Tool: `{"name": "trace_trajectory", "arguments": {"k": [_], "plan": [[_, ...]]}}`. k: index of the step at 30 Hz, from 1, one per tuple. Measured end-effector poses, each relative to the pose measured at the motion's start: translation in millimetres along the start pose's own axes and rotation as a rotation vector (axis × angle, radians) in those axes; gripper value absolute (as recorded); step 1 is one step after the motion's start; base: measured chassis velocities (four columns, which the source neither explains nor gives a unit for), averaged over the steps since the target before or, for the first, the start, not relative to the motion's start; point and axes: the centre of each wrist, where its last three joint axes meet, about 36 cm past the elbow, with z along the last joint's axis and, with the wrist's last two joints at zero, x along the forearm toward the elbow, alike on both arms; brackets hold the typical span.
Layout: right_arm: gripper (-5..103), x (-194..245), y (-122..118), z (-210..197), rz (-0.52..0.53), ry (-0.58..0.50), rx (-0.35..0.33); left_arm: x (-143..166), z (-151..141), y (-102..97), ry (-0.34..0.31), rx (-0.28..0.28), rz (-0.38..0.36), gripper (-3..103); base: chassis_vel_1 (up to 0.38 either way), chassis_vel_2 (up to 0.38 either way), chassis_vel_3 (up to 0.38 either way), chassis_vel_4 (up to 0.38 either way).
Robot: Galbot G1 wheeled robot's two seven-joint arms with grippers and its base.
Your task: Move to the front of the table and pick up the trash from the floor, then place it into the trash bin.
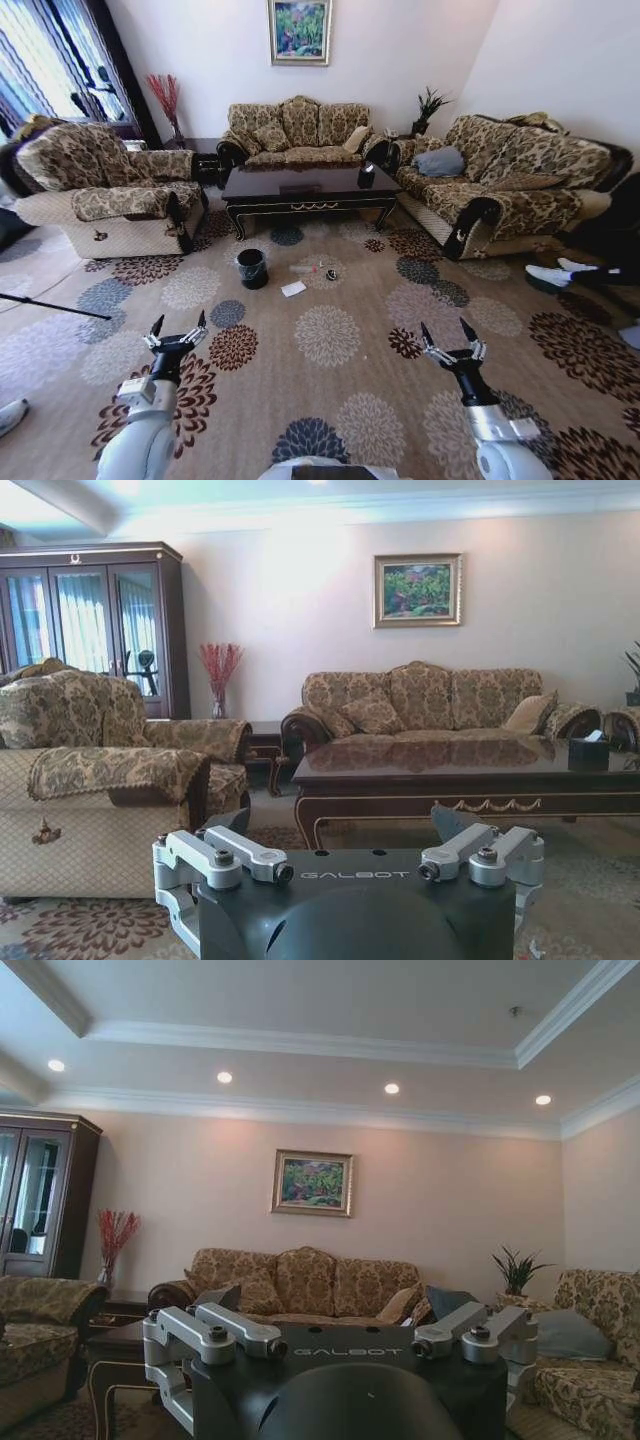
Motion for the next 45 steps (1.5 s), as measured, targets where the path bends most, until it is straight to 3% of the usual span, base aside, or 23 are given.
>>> {"name": "trace_trajectory", "arguments": {"k": [7, 14, 26, 30, 32, 34, 37, 39, 45], "plan": [[100, 0, -2, -3, 0.064, 0.004, -0.021, -5, -11, 6.3, -0.025, -0.023, 0.024, 100, 0.000, 0.000, 0.000, 0.000], [100, -1, 2, -18, 0.106, 0.005, -0.027, -7, -36, 0.3, -0.056, -0.009, 0.047, 100, 0.000, 0.000, 0.000, 0.000], [100, 3, -3, -31, 0.137, 0.015, 0.003, -22, -52, -5.2, -0.114, -0.029, 0.109, 100, 0.000, 0.000, 0.000, 0.000], [100, -7, -4, -33, 0.132, -0.014, -0.008, -19, -45, -12.2, -0.127, 0.015, 0.062, 100, 0.000, 0.000, 0.000, 0.000], [100, -20, -3, -37, 0.126, -0.033, -0.028, 2, -37, -17.2, -0.094, 0.046, 0.021, 100, 0.000, 0.000, 0.000, 0.000], [100, -32, -3, -39, 0.123, -0.041, -0.043, 23, -26, -15.4, -0.060, 0.021, 0.014, 100, 0.000, 0.000, 0.000, 0.000], [100, -44, -5, -38, 0.122, -0.056, -0.052, 31, -16, -9.1, -0.060, -0.017, -0.010, 100, 0.000, 0.000, 0.000, 0.000], [100, -50, -5, -35, 0.125, -0.058, -0.072, 33, -14, -5.3, -0.061, -0.014, -0.054, 100, 0.000, 0.000, 0.000, 0.000], [100, -46, -4, -31, 0.122, -0.039, -0.089, 42, -10, -6.7, -0.035, -0.008, -0.084, 100, 0.000, 0.000, 0.000, 0.000]]}}
